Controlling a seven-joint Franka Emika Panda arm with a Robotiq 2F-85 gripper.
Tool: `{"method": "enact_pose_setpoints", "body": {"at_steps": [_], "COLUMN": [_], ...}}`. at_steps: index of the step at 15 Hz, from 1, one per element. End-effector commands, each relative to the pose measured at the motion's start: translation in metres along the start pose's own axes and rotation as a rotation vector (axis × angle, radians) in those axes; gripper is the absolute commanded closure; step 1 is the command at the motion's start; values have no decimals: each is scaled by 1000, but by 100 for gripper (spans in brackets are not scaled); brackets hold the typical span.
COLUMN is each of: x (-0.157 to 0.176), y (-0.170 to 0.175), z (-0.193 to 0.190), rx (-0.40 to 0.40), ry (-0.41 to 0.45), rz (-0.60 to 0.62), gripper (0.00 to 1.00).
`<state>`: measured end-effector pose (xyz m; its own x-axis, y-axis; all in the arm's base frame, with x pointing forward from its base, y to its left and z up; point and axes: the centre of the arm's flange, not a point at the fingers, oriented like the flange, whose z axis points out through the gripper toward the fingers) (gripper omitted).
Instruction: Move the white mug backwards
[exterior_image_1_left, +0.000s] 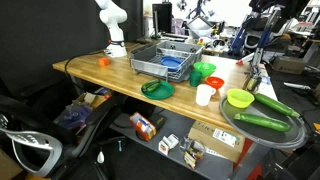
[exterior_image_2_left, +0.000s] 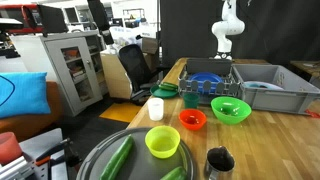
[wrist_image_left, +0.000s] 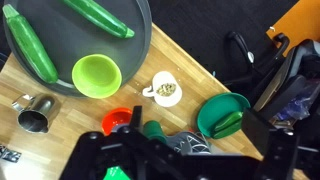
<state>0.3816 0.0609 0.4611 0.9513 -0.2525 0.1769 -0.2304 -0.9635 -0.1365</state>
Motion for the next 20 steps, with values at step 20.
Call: {"method": "enact_pose_setpoints", "body": {"at_steps": [20], "x": [-2], "y": [-48], "z": [115], "rx": [-42], "ry": [-106], "rz": [-331], "gripper": [0]}}
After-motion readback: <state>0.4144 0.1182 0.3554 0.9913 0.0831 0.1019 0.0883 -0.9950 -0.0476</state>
